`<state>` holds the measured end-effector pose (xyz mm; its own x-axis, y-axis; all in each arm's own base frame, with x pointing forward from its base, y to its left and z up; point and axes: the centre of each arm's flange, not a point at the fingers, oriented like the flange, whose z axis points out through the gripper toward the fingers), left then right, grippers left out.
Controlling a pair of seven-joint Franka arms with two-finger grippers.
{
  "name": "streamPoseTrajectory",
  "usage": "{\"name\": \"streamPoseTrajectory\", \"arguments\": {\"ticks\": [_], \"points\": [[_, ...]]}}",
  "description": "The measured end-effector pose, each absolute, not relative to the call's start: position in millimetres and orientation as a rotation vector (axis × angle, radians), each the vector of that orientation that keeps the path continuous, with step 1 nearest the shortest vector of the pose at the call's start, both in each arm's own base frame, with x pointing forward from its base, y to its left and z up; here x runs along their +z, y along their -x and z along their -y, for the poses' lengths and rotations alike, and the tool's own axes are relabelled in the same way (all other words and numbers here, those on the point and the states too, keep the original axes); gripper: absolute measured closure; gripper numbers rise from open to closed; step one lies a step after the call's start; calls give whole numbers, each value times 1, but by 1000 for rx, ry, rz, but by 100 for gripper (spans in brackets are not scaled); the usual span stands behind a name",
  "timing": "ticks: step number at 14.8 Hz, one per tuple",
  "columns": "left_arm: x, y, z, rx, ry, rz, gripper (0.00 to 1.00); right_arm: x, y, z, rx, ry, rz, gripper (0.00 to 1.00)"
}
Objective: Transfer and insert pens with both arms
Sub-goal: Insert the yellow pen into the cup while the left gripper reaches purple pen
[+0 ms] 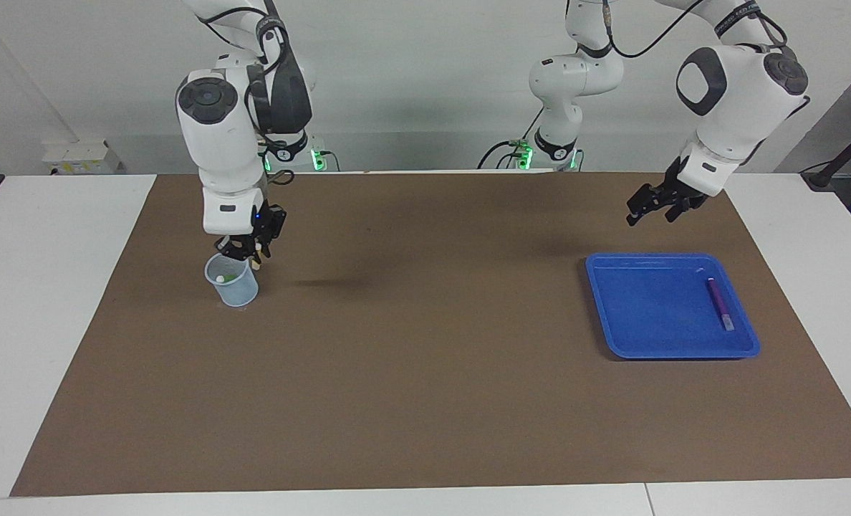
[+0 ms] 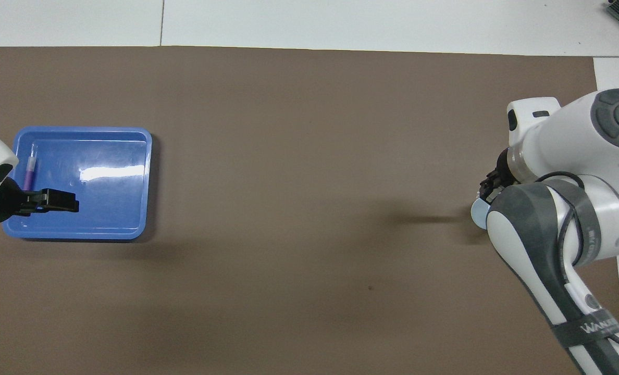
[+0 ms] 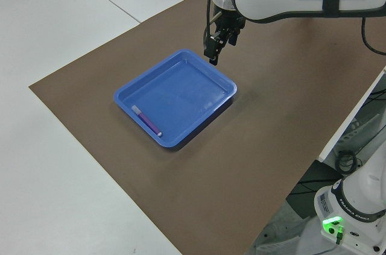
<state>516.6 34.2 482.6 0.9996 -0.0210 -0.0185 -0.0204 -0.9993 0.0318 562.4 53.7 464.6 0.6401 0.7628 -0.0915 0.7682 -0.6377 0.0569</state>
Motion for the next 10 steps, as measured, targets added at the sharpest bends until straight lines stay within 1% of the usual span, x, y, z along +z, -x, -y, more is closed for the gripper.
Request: {"name": "streamPoseTrajectory", "arguments": {"ticks": [3, 6, 10], "points": [[457, -530, -60, -12, -3143, 141, 0, 457, -551, -31, -124, -2739, -1349, 82], [430, -540, -88, 5, -3156, 137, 0, 451, -543, -25, -136, -2743, -1342, 82], [399, -552, -109, 39, -3158, 99, 0, 418, -536, -14, -87, -2745, -1325, 81]]}}
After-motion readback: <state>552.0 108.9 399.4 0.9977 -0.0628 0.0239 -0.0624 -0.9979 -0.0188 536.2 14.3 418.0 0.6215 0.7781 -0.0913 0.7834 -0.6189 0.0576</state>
